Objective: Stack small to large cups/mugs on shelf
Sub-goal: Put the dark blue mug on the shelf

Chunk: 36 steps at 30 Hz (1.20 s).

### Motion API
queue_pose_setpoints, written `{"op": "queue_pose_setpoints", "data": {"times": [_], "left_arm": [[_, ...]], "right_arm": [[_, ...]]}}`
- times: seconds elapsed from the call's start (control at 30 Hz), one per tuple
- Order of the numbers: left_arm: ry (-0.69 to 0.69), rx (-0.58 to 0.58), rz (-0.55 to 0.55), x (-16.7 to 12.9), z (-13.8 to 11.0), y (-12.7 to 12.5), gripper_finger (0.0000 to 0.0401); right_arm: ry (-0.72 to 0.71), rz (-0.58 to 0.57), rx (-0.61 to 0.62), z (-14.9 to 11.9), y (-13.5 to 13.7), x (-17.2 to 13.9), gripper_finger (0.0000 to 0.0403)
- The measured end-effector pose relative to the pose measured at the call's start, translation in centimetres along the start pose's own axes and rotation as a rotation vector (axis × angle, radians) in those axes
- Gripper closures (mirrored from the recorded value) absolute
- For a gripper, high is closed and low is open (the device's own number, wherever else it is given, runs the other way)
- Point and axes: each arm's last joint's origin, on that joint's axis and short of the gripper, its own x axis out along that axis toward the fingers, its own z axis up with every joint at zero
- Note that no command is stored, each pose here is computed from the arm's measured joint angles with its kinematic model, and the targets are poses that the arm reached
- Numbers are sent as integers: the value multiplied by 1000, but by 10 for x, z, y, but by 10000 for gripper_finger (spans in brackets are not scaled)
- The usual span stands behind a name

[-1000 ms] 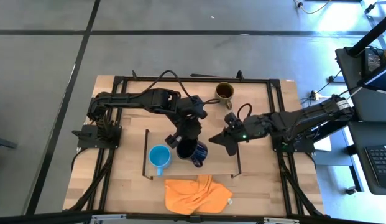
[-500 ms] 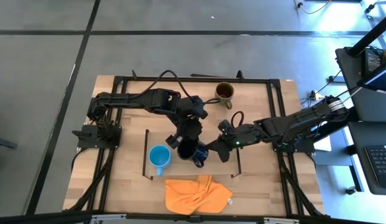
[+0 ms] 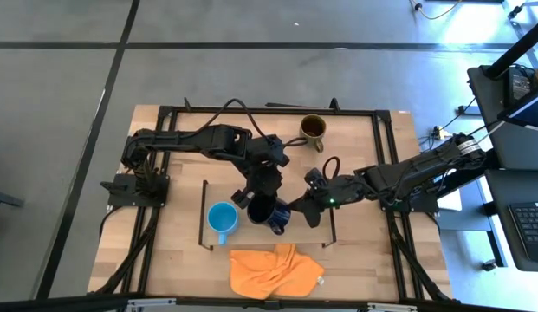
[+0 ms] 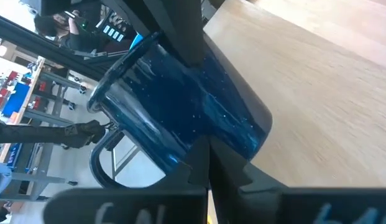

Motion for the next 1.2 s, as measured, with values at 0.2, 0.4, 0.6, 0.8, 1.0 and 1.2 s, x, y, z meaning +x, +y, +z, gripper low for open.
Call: {"op": "queue_pose_setpoints", "data": {"times": [0.2,0.4,0.6,0.8,1.0,1.2], "left_arm": [[20,-2,25,0,-1,1,359],[28,-21,32,0,-1,1,352],[18,-25,14,1,0,-1,368],[12,-22,0,5,-1,-4,391],[8,-35,9,7,-1,-3,385],[10,-34,20,8,-1,-2,384]], "right_arm": [[6,-1,-1,0,0,0,396],[5,-1,-1,0,0,0,396],[-7,-8,-2,0,0,0,396],[-11,-11,-2,0,-1,0,396],[-11,-11,-3,0,-1,0,395],[-9,-11,-6,-1,-1,0,395]]}}
